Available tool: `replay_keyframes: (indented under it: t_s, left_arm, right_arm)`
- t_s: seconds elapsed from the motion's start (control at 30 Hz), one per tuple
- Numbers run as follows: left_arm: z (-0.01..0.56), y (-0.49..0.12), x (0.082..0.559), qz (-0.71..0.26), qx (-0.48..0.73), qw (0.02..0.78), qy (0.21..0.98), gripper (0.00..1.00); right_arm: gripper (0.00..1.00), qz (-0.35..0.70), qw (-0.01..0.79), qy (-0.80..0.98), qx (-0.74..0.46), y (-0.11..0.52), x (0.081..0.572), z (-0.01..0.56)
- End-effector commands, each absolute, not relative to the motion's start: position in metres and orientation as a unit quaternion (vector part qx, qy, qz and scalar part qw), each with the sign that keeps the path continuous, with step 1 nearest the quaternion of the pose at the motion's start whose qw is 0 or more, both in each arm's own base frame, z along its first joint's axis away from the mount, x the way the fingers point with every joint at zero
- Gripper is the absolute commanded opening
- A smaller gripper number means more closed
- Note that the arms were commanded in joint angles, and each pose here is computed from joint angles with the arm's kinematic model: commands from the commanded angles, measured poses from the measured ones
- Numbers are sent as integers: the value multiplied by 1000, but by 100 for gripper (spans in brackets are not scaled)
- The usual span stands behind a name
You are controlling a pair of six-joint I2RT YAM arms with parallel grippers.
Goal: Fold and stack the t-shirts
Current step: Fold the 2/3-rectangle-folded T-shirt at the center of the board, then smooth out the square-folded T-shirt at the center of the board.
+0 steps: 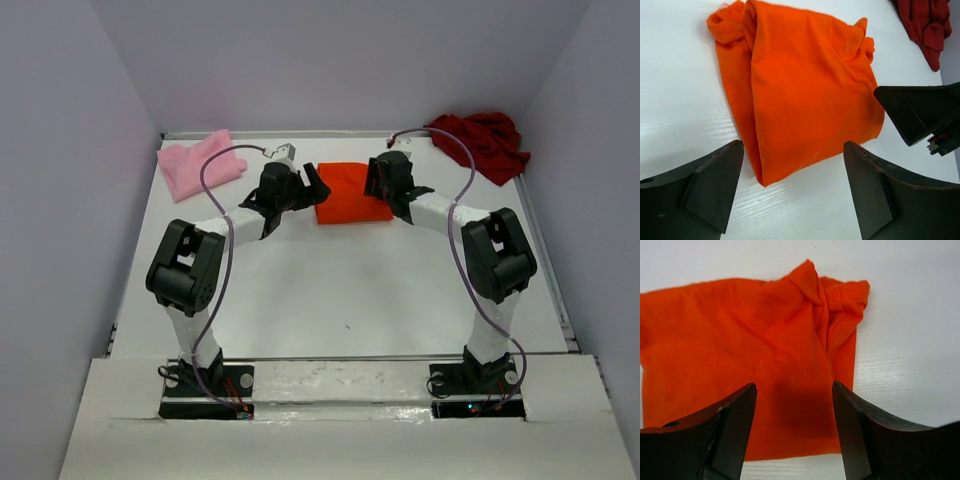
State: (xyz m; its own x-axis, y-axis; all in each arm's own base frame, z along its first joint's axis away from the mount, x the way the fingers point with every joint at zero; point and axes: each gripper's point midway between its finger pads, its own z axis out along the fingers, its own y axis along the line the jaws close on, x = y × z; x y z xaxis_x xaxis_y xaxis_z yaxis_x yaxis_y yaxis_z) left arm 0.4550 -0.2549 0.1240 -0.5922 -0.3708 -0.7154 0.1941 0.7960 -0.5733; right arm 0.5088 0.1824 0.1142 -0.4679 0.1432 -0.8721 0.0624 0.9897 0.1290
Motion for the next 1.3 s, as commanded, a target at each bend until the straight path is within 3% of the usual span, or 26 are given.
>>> replay_keyframes:
  t_s: [0.0,0.23,0.3,0.47,0.67,0.9,1.03,1.27]
  left_arm:
    - [116,-268,446,-348,-48,439,827,89]
    - [152,-256,406,-365,-55,464,806,88]
    - [154,-248,395,-348,-57,464,812,88]
    - [176,-239,373,-342,-44,479,807,88]
    - [172,-232,347,-348,-38,475,807,88]
    - [175,-226,316,-364,-35,476,800,88]
    - [178,-222,307,-366,-36,480,796,88]
    - [175,-222,309,-362,-42,480,798,88]
  right_arm:
    - [66,65,513,854,63,185,499,121]
    - [66,106,507,855,-16,224,529,124]
    - [65,121,521,844,-18,235,545,147]
    - [66,119,504,855,-23,244,559,128]
    - [65,130,456,880,-40,260,567,66]
    - [65,136,445,884,-49,266,571,63]
    - [65,142,452,879,-56,266,566,80]
    - [65,149,468,865,-102,261,533,158]
